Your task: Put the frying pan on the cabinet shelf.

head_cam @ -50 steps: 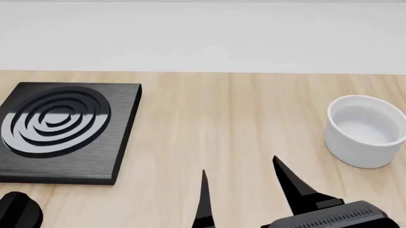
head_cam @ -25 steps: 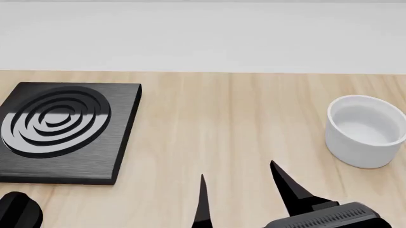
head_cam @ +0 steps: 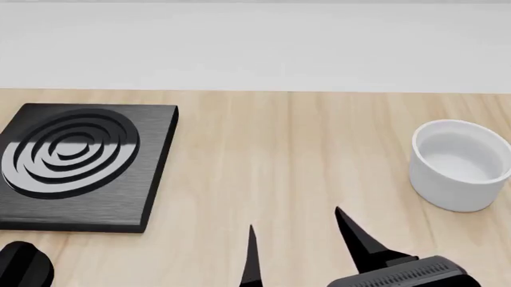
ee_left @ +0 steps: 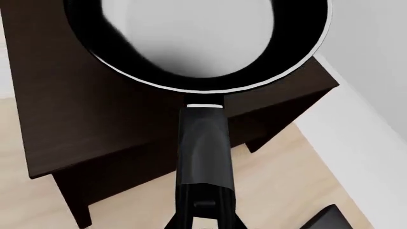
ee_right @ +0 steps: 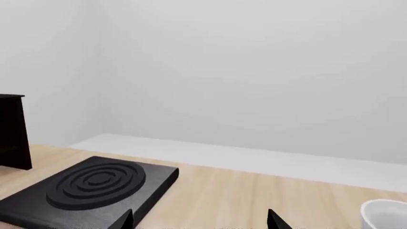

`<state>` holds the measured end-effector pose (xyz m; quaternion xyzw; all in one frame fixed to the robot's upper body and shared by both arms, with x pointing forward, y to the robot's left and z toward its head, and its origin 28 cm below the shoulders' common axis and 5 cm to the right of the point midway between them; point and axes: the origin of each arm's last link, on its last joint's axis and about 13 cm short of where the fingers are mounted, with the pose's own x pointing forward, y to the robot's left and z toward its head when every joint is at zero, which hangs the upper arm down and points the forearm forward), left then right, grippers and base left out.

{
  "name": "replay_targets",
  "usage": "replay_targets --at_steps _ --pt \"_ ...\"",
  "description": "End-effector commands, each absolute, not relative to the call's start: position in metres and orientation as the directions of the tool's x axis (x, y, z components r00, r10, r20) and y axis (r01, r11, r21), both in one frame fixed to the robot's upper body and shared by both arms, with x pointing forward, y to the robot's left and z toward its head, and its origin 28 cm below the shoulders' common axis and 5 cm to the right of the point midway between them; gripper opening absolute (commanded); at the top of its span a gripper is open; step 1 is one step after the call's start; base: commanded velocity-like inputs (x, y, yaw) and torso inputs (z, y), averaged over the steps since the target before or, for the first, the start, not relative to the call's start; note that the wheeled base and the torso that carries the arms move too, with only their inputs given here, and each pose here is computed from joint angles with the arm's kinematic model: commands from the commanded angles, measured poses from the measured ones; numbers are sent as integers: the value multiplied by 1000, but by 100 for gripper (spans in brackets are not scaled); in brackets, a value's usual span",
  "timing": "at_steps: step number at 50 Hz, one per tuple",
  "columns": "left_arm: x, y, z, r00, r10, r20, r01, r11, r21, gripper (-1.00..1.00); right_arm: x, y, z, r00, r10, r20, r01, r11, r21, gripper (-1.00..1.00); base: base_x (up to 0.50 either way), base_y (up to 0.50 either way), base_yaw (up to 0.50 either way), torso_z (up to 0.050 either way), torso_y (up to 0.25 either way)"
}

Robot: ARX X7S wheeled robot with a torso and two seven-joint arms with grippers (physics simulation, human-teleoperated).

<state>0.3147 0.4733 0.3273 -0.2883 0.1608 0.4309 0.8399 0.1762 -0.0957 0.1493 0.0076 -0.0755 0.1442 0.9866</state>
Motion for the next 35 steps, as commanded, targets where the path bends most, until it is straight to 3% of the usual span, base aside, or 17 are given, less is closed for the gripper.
replay_targets --at_steps 1,35 --pt "318 473 321 572 639 -515 -820 451 -352 -100 180 -97 148 949 265 168 -269 963 0 100 0 0 0 0 0" --pt "319 475 286 501 632 -591 -864 406 -298 -100 175 -94 142 948 280 153 -283 959 2 100 0 0 0 0 1"
